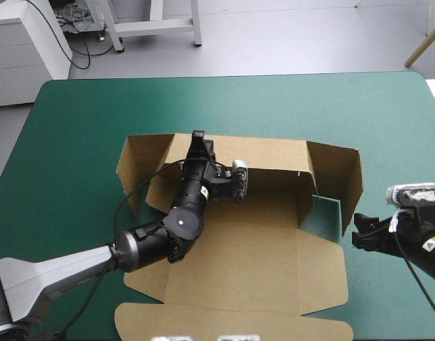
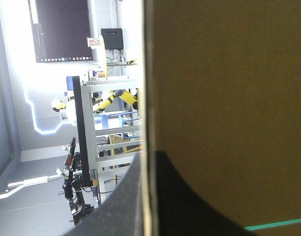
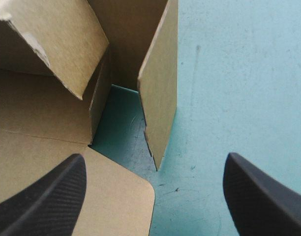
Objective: Fold the box
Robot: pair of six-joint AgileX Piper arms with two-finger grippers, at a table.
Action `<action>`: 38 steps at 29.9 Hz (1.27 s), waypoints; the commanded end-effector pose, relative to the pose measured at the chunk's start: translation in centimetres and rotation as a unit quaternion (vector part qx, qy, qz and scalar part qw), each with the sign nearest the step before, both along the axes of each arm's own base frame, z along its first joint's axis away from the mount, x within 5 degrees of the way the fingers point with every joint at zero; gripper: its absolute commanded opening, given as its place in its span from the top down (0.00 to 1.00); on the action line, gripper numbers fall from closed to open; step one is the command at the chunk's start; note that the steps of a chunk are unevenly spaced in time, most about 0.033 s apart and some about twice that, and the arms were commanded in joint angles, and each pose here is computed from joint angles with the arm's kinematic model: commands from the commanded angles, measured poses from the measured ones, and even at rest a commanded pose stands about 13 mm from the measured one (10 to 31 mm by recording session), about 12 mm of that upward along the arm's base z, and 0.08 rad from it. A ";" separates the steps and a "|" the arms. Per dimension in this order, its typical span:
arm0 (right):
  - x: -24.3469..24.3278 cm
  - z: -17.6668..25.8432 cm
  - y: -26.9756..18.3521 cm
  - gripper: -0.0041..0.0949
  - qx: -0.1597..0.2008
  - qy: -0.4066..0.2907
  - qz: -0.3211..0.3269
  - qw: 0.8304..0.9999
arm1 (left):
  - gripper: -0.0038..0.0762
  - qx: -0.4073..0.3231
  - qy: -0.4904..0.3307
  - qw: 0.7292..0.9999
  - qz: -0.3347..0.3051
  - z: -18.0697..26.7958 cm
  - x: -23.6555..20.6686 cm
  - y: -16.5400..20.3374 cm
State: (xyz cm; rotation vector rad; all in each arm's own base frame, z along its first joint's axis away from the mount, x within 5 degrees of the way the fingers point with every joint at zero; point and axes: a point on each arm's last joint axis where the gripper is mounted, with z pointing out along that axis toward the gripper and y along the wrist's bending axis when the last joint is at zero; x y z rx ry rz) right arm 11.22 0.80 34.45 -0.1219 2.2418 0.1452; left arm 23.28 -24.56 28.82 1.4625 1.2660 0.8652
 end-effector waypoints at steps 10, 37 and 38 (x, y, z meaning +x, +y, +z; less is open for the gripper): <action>9.1 6.3 -0.4 0.24 0.017 -0.003 0.036 0.999 | 0.96 -0.023 -0.033 0.999 0.008 2.2 -0.3 0.5; 22.9 2.1 -0.7 0.26 0.082 0.159 0.113 0.977 | 0.96 -0.022 -0.034 0.999 0.007 2.2 -0.3 0.5; 22.7 2.0 -0.7 0.27 0.077 0.167 0.118 0.976 | 0.96 -0.022 -0.034 0.999 0.007 2.2 -0.3 0.5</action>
